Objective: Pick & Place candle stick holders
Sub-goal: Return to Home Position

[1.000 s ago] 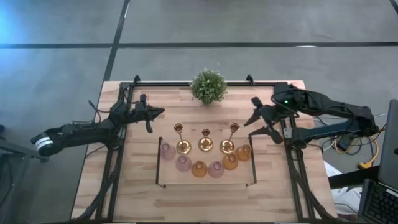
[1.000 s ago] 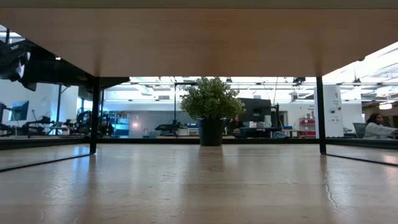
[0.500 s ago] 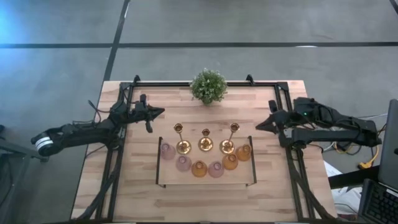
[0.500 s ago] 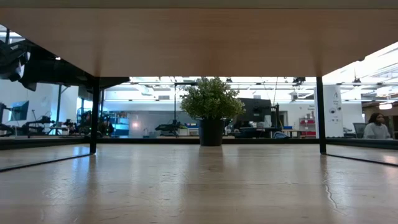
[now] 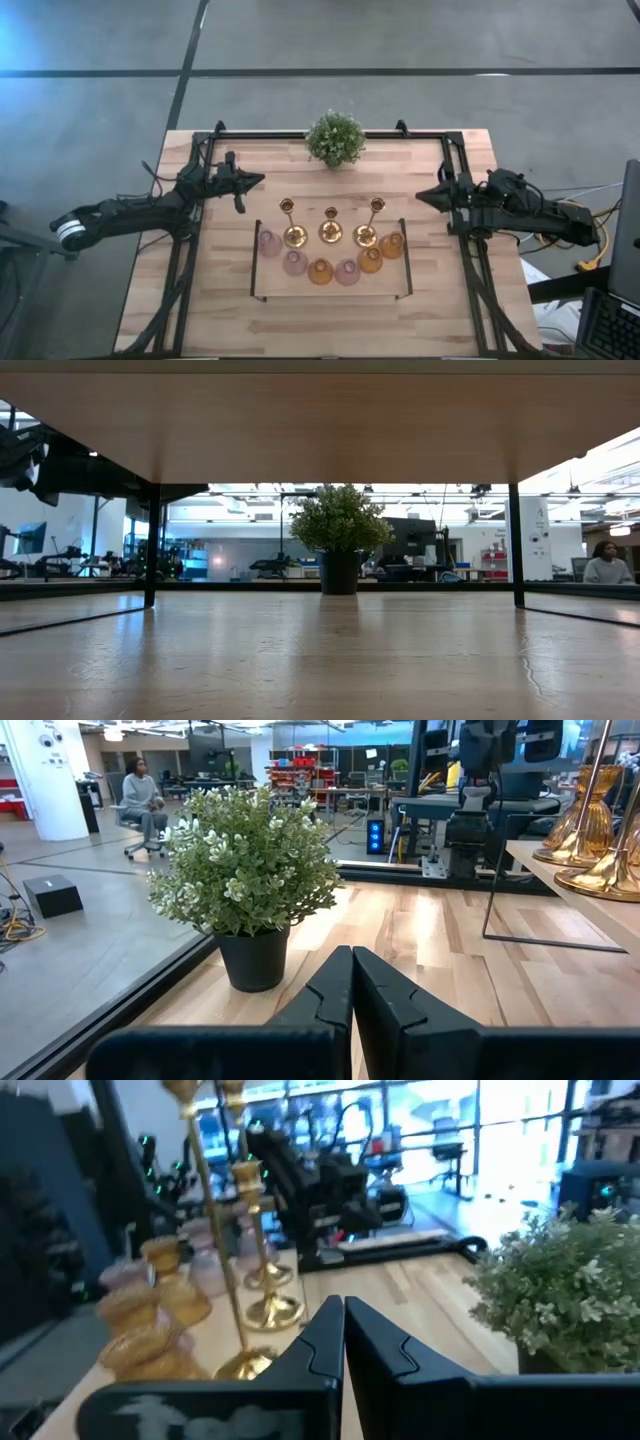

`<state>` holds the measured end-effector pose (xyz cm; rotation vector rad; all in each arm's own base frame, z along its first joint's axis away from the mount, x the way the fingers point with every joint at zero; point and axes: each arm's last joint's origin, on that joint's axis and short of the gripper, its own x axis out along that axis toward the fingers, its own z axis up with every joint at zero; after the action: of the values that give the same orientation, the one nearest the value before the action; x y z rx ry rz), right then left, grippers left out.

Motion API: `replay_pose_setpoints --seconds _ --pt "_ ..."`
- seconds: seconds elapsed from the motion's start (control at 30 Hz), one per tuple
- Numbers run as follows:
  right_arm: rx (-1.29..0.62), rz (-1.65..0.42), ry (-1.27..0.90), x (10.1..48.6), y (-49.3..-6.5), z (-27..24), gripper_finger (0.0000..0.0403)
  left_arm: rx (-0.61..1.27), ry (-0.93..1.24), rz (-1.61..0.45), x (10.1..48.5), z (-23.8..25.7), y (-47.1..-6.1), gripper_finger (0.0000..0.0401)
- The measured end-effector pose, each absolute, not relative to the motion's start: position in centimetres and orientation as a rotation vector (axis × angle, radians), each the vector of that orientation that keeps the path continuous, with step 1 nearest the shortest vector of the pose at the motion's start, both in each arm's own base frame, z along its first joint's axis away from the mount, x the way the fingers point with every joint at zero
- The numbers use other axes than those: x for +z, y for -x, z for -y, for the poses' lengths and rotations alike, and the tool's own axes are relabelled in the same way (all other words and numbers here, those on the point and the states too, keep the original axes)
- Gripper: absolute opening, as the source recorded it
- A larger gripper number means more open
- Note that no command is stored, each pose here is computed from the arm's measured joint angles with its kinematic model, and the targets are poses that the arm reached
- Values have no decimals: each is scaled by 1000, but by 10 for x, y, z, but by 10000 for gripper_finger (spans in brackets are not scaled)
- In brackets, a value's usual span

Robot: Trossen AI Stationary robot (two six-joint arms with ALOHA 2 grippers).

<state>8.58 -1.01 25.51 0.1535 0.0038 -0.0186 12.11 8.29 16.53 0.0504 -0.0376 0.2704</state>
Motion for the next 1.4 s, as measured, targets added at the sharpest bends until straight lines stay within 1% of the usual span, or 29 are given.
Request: replay_pose_setpoints --seconds 0.1,0.17,0.37,0.53,0.8,0.9,1.07,1.4 --pt "-72 17 -180 246 -90 12 8 271 -51 38 165 -83 -121 13" --pt "-117 -7 -189 234 -93 14 8 270 -50 38 165 -83 -121 13" --pt "-87 39 -105 213 -101 15 8 270 -51 38 165 -83 -121 13" --pt "-79 -12 -50 195 -104 15 8 270 -50 38 165 -83 -121 13" --pt "-93 -81 -30 172 -106 16 8 270 -51 38 165 -83 -121 13" --pt "-143 -114 -52 162 -106 17 8 270 -51 38 165 -83 -121 13" --pt "-223 -129 -113 156 -106 19 8 270 -50 38 165 -83 -121 13" --pt "-228 -126 -104 157 -106 19 8 270 -51 38 165 -83 -121 13"
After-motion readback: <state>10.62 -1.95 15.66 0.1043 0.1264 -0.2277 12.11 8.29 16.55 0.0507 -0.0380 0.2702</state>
